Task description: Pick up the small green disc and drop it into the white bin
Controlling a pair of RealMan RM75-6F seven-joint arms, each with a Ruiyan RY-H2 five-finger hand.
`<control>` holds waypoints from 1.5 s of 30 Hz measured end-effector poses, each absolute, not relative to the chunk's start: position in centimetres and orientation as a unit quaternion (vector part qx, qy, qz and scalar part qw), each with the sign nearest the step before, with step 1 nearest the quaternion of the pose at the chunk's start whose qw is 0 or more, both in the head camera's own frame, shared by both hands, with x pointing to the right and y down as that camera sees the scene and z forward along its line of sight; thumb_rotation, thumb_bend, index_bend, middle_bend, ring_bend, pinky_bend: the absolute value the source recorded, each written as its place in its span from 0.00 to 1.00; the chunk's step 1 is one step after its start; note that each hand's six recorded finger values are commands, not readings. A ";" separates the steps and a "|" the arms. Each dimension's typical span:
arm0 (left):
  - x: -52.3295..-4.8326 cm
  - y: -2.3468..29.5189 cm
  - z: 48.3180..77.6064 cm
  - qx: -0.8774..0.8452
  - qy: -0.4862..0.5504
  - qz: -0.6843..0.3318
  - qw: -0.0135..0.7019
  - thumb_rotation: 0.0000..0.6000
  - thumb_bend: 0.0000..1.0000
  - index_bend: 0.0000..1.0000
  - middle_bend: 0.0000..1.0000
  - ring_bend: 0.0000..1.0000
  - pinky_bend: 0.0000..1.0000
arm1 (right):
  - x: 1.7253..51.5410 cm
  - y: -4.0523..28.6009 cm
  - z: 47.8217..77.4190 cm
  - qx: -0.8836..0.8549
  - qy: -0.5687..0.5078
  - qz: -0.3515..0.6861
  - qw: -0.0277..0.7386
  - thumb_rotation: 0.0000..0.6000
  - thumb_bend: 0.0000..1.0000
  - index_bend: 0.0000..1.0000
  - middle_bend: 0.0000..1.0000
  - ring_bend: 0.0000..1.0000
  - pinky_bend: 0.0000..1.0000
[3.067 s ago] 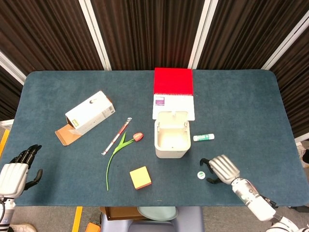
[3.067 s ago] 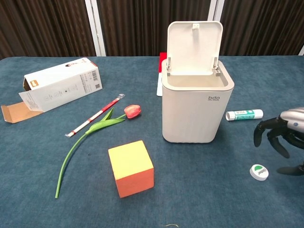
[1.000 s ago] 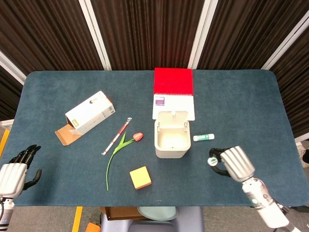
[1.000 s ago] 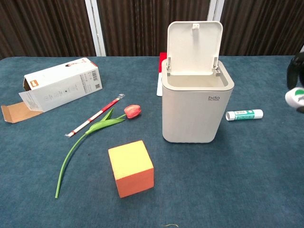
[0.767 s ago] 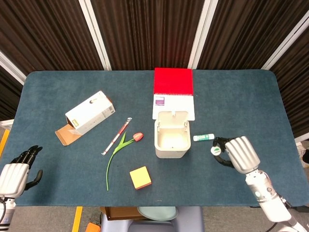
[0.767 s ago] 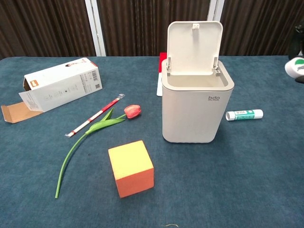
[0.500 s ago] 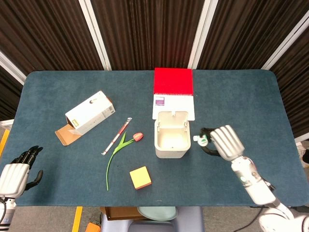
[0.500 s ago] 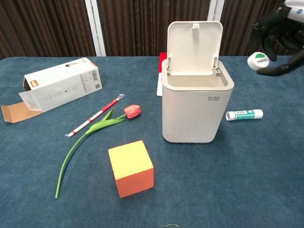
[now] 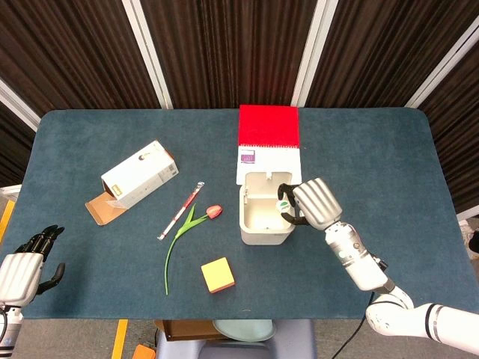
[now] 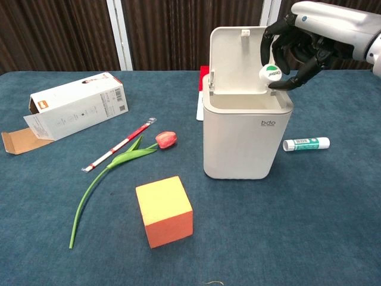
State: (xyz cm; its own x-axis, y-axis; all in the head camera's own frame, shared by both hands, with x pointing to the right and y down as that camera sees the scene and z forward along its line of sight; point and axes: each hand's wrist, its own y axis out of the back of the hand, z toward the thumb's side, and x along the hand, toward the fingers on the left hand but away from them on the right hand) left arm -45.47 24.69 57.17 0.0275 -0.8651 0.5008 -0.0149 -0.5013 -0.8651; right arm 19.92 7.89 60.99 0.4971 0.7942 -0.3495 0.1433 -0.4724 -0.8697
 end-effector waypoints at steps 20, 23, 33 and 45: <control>-45.2 24.7 57.1 -0.625 0.350 -0.599 0.357 1.00 0.43 0.15 0.12 0.19 0.39 | 27.1 11.1 55.9 -0.664 -0.356 0.417 0.508 1.00 0.08 0.40 0.77 0.80 0.96; -45.2 24.7 57.1 -0.626 0.350 -0.598 0.358 1.00 0.43 0.15 0.12 0.19 0.39 | 31.1 13.0 54.8 -0.621 -0.371 0.453 0.521 1.00 0.08 0.40 0.71 0.69 0.86; -45.3 24.6 57.0 -0.621 0.353 -0.599 0.362 1.00 0.43 0.15 0.12 0.19 0.39 | 41.8 19.0 54.6 -0.541 -0.371 0.596 0.463 1.00 0.08 0.31 0.28 0.18 0.29; -45.3 24.6 57.1 -0.617 0.355 -0.600 0.365 1.00 0.43 0.15 0.11 0.19 0.39 | 45.4 20.0 57.7 -0.537 -0.359 0.636 0.422 1.00 0.07 0.23 0.15 0.04 0.18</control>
State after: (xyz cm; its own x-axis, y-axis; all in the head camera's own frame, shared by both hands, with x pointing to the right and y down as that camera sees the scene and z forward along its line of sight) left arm -45.29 24.60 57.07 0.0278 -0.8758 0.4818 -0.0010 -0.4820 -0.8761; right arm 45.40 19.97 57.65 -0.0661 0.9223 -0.3809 -0.1511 -0.3866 -0.9098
